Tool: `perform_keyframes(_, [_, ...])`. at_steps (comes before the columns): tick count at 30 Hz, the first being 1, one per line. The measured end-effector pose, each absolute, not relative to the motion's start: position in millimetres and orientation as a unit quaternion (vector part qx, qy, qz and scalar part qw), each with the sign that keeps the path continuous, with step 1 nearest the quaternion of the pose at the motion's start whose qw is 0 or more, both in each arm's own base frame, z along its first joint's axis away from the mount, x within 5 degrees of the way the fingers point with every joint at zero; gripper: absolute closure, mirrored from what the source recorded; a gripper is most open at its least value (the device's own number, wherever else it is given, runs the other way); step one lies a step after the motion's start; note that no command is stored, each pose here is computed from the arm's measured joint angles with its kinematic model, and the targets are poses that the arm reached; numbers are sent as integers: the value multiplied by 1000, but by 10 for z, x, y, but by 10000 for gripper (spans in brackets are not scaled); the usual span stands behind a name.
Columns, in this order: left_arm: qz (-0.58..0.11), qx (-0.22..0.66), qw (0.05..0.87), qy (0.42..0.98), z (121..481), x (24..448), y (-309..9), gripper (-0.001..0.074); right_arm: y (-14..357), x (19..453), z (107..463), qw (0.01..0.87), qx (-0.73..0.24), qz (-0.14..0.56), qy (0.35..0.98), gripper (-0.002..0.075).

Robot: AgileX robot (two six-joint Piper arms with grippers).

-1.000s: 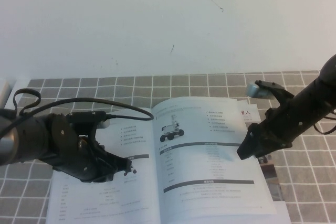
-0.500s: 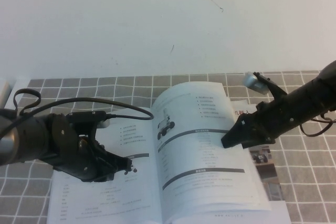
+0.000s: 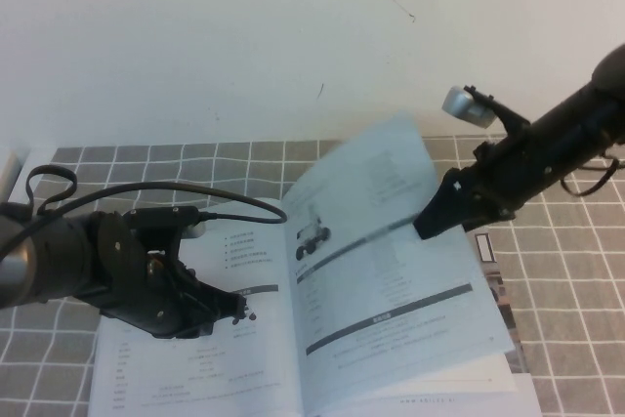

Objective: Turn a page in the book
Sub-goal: Open the closed book

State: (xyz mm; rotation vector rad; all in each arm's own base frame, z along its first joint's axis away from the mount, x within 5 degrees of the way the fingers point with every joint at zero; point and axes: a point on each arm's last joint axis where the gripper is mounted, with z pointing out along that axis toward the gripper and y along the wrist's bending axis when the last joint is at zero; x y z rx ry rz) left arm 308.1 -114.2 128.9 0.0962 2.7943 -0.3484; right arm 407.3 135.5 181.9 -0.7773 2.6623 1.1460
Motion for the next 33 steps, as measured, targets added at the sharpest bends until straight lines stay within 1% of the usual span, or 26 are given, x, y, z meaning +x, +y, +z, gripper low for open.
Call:
perform_keyframes(4, [-122, 35, 161, 979, 1289, 3079, -1147, 738, 1312, 4163, 2011, 66, -268, 341, 899, 279])
perform_keyframes(7, [-122, 36, 162, 978, 1289, 3079, -1153, 738, 1318, 4215, 2122, 79, -267, 338, 899, 279])
perform_keyframes(14, [-122, 36, 163, 978, 1290, 3079, -1153, 738, 1353, 4215, 2143, 74, -260, 340, 901, 279])
perform_keyframes(18, [-122, 36, 163, 978, 1290, 3081, -1153, 738, 1451, 4189, 2118, 67, -267, 342, 899, 279])
perform_keyframes(21, [-122, 36, 163, 978, 1290, 3081, -1153, 738, 1543, 4166, 2136, 67, -267, 357, 892, 279])
perform_keyframes(29, [-122, 39, 164, 978, 1290, 3079, -1157, 738, 1682, 4178, 2248, 91, -244, 442, 858, 279])
perform_keyframes(33, [-122, 39, 164, 978, 1290, 3079, -1157, 738, 1717, 4182, 2285, 101, -242, 463, 847, 279])
